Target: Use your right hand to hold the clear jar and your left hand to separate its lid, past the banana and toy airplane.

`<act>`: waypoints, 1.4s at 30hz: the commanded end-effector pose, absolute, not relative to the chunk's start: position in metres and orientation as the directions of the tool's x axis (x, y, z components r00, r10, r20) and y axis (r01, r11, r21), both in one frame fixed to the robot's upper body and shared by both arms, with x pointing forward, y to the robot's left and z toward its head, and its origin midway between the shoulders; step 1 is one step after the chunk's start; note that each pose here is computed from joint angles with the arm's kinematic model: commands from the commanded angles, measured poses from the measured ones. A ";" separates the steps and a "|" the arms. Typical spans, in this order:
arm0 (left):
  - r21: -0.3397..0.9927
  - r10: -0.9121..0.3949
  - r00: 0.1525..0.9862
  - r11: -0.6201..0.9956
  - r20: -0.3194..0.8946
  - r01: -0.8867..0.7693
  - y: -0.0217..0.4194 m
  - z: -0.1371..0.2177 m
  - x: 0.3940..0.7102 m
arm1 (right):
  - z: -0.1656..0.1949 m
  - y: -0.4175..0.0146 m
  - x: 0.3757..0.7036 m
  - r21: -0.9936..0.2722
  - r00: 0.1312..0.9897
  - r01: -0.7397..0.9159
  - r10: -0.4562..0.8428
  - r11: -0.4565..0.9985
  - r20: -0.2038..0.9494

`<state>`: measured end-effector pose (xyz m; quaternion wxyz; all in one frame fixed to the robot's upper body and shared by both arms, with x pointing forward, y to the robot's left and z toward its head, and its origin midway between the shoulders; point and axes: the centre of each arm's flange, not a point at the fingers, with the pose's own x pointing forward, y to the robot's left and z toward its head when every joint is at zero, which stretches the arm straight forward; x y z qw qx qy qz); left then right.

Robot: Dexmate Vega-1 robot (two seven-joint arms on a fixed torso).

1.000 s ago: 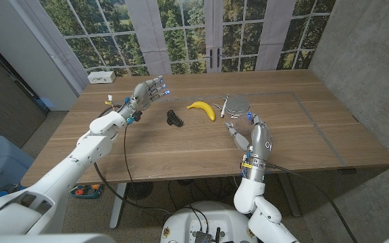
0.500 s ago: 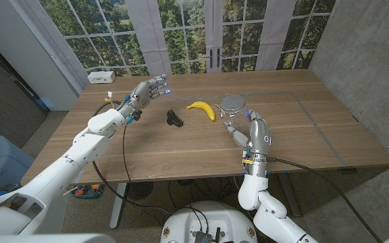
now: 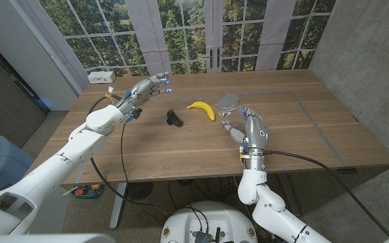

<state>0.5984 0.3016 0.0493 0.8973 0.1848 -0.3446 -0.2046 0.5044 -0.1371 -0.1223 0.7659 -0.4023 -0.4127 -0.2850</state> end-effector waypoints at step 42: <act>0.834 -0.747 0.558 0.526 0.361 0.165 0.241 0.097 0.561 | -0.077 -0.113 0.516 -0.544 0.552 0.793 0.055 0.276 0.832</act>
